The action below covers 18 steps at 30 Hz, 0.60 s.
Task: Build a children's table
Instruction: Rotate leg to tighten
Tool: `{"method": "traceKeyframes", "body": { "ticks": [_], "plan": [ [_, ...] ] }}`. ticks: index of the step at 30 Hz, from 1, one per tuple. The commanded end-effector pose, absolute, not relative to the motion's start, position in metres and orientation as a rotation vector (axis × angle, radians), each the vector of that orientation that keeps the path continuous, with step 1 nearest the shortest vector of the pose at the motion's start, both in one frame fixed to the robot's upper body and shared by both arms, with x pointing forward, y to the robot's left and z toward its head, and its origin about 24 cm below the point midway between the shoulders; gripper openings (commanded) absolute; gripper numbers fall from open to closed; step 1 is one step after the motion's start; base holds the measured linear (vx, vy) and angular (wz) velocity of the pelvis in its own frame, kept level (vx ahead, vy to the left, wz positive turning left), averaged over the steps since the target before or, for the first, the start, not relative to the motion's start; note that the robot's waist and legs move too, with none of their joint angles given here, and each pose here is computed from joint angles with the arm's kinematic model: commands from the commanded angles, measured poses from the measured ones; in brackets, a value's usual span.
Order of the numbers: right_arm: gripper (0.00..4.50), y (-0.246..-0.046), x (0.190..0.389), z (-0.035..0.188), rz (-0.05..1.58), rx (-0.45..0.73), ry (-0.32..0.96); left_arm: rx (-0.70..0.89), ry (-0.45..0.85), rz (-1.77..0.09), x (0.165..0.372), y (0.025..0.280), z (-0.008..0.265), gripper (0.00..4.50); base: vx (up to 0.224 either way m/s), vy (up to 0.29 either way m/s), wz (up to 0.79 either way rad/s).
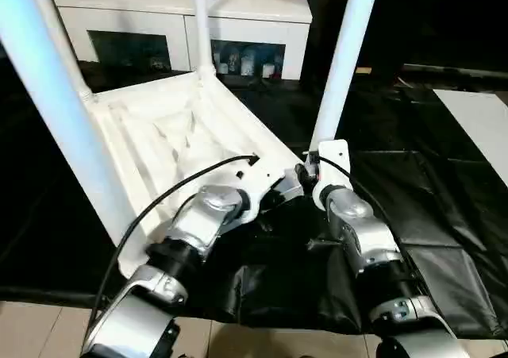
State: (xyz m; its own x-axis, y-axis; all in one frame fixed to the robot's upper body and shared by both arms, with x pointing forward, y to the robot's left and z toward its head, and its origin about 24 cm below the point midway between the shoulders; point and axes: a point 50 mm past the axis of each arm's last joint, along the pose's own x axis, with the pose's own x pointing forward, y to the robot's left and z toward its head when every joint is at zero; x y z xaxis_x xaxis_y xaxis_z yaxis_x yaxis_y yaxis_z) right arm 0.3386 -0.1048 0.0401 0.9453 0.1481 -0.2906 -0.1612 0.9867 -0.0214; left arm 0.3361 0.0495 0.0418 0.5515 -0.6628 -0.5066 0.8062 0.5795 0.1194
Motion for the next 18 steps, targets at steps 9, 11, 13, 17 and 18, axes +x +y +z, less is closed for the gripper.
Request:
{"method": "traceKeyframes", "body": {
  "ticks": [9, 11, 13, 17, 18],
  "plan": [
    [3.88, -0.12, 0.321, 0.059, 0.363, -0.085, 0.218, 0.437, 0.318, -0.911, 0.342, 0.073, 0.062, 0.0, 0.018, -0.008, 0.01],
    [3.88, -0.138, 0.315, 0.061, 0.425, -0.113, 0.227, 0.447, 0.315, -0.977, 0.336, 0.08, 0.063, 0.0, 0.0, 0.0, 0.0],
    [3.88, -0.151, 0.308, 0.063, 0.502, -0.128, 0.232, 0.45, 0.325, -1.053, 0.328, 0.085, 0.063, 0.0, 0.0, 0.0, 0.0],
    [3.88, -0.172, 0.288, 0.069, 0.741, -0.193, 0.25, 0.463, 0.368, -1.294, 0.305, 0.098, 0.06, 0.0, 0.0, 0.0, 0.0],
    [3.88, -0.172, 0.285, 0.07, 0.775, -0.196, 0.256, 0.461, 0.381, -1.316, 0.303, 0.101, 0.059, 0.0, 0.0, 0.0, 0.0]
  ]
}}
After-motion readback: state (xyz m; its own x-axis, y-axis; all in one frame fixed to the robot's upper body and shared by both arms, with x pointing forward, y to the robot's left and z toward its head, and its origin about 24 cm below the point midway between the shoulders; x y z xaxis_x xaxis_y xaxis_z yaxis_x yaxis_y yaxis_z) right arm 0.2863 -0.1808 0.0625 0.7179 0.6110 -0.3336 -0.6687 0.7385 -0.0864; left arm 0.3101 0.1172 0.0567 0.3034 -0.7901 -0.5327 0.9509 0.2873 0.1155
